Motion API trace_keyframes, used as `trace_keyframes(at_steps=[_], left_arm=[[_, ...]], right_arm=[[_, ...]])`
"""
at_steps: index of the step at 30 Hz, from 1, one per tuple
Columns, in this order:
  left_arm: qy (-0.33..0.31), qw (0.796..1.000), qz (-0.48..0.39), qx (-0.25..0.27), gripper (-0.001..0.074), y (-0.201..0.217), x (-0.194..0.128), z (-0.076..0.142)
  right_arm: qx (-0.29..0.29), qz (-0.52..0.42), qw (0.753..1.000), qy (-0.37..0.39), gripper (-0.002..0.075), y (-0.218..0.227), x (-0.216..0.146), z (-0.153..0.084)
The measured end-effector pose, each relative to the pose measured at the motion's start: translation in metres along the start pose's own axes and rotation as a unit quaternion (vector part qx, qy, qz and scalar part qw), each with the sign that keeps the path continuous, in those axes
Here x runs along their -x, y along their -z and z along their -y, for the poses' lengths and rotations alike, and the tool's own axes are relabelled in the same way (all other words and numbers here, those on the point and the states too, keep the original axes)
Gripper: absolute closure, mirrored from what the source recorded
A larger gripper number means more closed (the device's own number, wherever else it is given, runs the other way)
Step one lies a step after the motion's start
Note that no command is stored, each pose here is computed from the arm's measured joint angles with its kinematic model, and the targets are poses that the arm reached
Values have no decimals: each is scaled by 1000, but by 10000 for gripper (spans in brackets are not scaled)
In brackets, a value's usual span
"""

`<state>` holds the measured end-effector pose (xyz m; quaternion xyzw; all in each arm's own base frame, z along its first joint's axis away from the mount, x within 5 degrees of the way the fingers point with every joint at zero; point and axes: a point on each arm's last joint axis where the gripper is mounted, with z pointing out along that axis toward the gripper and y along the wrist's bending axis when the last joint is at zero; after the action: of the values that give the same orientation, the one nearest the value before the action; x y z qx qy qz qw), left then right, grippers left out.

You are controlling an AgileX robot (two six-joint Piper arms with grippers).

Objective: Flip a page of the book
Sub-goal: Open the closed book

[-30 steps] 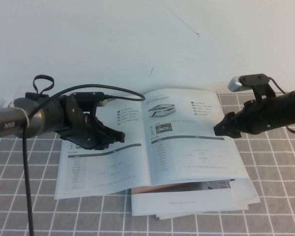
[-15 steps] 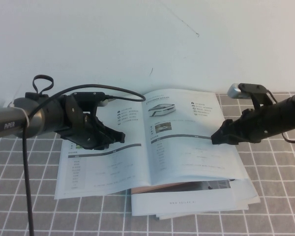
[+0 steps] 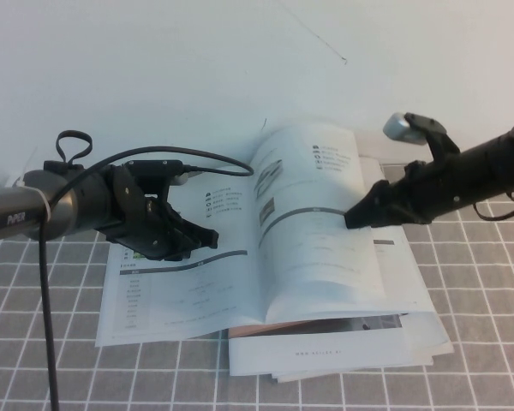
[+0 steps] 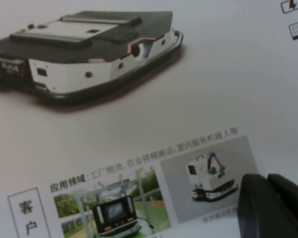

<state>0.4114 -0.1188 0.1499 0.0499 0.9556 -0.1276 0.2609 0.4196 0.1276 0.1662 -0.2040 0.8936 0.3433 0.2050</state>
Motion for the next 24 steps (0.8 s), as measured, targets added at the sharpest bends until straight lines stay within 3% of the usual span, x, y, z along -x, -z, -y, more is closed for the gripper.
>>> trace_keyframes(at_steps=[16,24], left_arm=[[3,1000,1,-1,738,0,0,0],[-7,1000,19,-6,738,10,6,3]], right_arm=[[147,73,986,7,268,30,52,-43],[168,79,983,6,269,33,55,-48]])
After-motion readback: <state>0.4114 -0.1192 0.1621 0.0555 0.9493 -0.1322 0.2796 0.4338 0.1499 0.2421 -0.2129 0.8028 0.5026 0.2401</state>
